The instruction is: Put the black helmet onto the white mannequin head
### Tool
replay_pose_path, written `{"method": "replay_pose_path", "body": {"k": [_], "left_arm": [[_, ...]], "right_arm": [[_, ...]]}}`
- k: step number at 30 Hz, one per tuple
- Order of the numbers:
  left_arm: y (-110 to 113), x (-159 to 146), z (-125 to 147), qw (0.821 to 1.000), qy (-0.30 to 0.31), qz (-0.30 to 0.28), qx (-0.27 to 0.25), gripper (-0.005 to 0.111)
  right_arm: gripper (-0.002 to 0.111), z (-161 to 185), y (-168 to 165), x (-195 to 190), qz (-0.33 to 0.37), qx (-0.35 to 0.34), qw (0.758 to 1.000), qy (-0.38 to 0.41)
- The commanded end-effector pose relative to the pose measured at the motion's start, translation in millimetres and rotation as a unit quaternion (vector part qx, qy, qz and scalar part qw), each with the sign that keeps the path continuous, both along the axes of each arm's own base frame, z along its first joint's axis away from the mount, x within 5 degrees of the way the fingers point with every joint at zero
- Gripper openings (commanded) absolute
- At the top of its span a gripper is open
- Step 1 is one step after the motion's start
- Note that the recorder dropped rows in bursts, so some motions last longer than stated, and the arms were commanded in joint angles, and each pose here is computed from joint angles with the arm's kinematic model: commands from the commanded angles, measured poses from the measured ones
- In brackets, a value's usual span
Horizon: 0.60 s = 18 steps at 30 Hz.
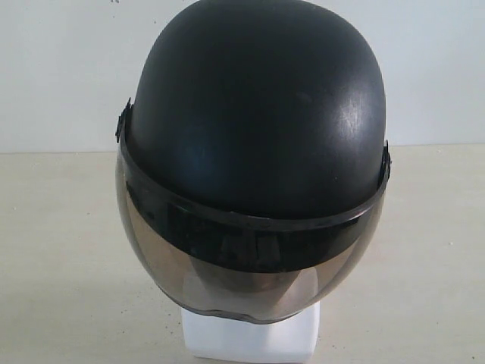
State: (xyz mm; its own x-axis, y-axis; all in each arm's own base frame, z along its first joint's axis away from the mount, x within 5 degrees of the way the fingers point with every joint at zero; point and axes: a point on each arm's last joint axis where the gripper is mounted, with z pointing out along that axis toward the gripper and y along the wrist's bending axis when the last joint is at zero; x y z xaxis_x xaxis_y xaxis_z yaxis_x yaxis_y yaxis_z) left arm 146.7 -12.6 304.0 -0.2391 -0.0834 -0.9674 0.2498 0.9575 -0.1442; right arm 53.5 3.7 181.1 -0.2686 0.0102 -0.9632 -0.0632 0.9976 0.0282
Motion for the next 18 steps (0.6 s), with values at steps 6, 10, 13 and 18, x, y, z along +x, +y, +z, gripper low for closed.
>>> {"method": "replay_pose_path", "body": {"k": [6, 10, 13, 18], "left_arm": [[0.8, -0.8, 0.2, 1.0, -0.003, 0.004, 0.0, 0.004], [0.8, -0.8, 0.2, 1.0, -0.003, 0.004, 0.0, 0.004], [0.8, -0.8, 0.2, 1.0, -0.003, 0.004, 0.0, 0.004], [1.2, -11.8, 9.1, 0.999, -0.037, 0.019, 0.008, 0.004]], "right_arm": [[0.0, 0.6, -0.2, -0.2, -0.002, 0.002, 1.0, -0.004], [0.0, 0.6, -0.2, -0.2, -0.002, 0.002, 1.0, -0.004], [0.0, 0.6, -0.2, -0.2, -0.002, 0.002, 1.0, -0.004], [0.0, 0.6, -0.3, -0.2, -0.003, 0.003, 1.0, -0.004]]}}
